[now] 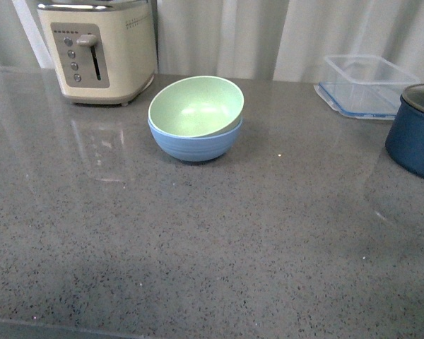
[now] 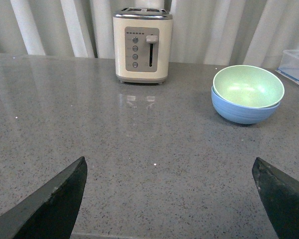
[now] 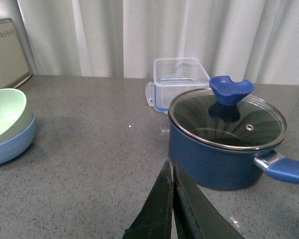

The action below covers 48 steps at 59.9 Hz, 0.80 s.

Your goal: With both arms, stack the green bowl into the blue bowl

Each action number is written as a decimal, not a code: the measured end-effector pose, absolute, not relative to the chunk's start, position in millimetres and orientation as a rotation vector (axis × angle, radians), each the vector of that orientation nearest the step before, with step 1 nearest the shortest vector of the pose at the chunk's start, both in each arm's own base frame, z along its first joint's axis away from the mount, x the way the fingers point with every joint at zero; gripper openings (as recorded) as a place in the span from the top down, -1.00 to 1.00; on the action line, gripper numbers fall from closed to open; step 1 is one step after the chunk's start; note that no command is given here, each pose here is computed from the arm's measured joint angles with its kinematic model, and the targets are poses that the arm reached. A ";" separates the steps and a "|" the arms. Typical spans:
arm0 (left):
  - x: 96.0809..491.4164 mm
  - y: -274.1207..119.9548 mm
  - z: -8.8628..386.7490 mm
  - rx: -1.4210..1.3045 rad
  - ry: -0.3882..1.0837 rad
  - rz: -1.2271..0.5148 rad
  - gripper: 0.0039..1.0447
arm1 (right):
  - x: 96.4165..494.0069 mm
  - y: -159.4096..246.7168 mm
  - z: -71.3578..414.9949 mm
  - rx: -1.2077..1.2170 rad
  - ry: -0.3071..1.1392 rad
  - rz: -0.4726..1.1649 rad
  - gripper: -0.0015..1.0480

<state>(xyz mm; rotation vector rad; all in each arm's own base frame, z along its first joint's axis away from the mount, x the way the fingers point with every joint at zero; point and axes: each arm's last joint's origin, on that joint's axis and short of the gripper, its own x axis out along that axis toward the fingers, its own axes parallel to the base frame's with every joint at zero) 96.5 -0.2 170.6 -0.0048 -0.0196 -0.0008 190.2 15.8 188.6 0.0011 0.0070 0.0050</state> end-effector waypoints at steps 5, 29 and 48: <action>96.5 -0.2 170.6 -0.005 -0.020 -0.001 -0.88 | 177.7 11.3 182.9 0.001 0.011 0.004 0.98; 96.5 -0.2 170.6 -0.005 -0.020 -0.001 -0.88 | 147.7 0.3 170.5 0.002 -0.001 0.000 0.98; 96.5 -0.2 170.6 -0.005 -0.020 -0.001 -0.88 | 132.0 0.3 165.7 0.002 0.002 0.001 0.98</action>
